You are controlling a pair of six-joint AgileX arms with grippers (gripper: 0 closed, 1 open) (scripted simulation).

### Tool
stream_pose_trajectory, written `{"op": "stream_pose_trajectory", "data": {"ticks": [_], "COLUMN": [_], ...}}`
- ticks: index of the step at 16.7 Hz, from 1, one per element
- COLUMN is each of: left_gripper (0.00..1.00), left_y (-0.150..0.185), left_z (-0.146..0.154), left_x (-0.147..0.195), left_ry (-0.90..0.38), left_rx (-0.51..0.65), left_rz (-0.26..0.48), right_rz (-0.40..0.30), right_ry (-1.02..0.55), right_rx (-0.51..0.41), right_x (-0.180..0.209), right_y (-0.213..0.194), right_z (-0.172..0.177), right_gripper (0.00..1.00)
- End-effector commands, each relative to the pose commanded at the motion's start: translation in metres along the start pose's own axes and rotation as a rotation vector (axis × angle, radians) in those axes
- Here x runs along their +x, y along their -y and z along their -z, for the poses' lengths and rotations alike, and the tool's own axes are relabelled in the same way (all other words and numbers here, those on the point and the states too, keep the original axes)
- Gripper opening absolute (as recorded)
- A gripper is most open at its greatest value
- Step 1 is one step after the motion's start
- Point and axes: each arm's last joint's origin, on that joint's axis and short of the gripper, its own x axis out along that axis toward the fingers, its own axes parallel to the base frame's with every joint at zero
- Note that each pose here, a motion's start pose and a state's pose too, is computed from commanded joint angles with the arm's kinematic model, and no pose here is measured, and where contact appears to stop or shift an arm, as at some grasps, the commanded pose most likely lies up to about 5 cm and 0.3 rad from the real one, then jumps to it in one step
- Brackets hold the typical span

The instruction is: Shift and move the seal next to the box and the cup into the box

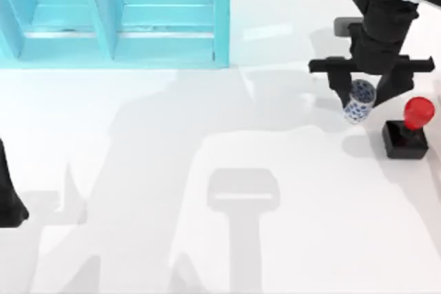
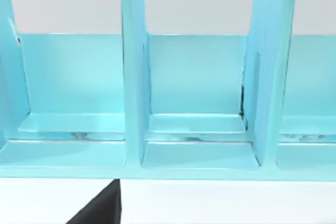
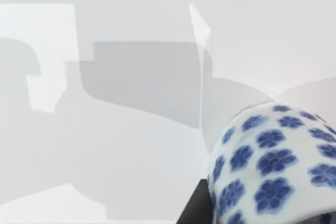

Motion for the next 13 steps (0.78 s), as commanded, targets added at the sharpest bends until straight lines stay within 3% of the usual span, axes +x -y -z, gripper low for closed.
{"op": "stream_pose_trajectory", "data": {"ticks": [4,10,13], "left_gripper": [1.00,1.00,1.00], "left_y": [0.000,0.000,0.000], "left_z": [0.000,0.000,0.000], "left_x": [0.000,0.000,0.000], "left_ry": [0.000,0.000,0.000], "left_rx": [0.000,0.000,0.000], "left_rz": [0.000,0.000,0.000], "right_rz": [0.001,0.001,0.000], "right_ry": [0.006,-0.002,0.001], "right_rx": [0.002,0.001,0.004], "right_x": [-0.014,-0.084,-0.100], "right_y": [0.013,0.082,0.101], "right_z": [-0.004,-0.004,0.000], "right_gripper": [0.00,0.00,0.00]}}
